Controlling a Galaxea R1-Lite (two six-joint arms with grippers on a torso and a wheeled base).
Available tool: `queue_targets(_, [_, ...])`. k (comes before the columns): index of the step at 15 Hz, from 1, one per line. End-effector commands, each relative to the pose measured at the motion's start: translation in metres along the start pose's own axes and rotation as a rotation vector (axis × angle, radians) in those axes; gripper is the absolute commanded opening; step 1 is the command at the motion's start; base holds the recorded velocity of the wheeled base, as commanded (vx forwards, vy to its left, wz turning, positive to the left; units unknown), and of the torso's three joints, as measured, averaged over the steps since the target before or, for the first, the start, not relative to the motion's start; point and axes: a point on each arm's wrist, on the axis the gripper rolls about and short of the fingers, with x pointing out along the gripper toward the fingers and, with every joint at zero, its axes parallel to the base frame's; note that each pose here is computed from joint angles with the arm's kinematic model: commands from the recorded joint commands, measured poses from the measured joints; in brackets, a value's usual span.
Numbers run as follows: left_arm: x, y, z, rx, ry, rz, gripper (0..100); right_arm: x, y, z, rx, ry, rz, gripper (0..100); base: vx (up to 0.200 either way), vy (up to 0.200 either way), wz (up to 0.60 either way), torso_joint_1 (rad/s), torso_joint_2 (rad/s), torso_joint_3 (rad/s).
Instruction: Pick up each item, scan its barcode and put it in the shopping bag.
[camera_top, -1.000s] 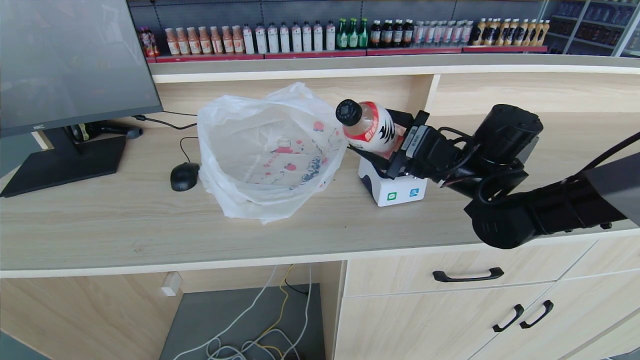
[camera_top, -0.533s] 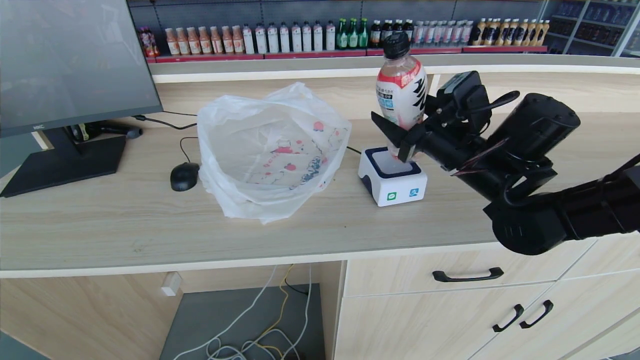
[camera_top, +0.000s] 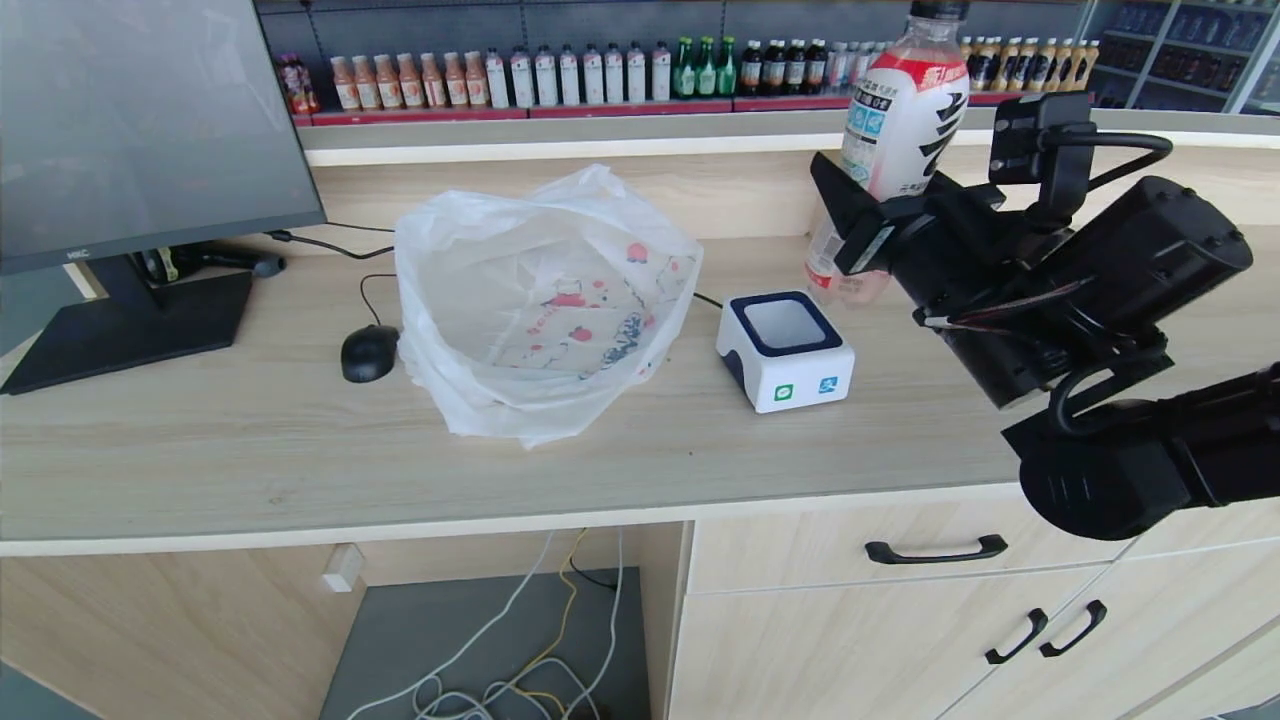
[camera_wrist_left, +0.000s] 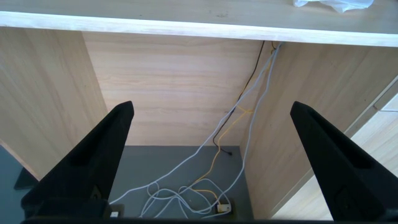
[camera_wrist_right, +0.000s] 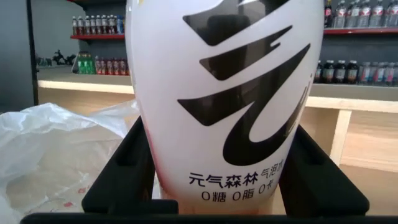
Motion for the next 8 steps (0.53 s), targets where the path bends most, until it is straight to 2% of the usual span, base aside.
queue_targets(1, [0.0000,0.0000,0.0000,0.001,0.000,0.001,100,-0.0057,0.0096,0.0005,0.054,-0.001,-0.020,0,0.000,0.000,0.00,0.000,0.00,0.000])
queue_targets(8, [0.0000,0.0000,-0.0002,0.007,0.002,-0.001,100,-0.0114,0.0137,0.0006,0.070,-0.040,-0.024,0,0.000,0.000,0.00,0.000,0.00,0.000])
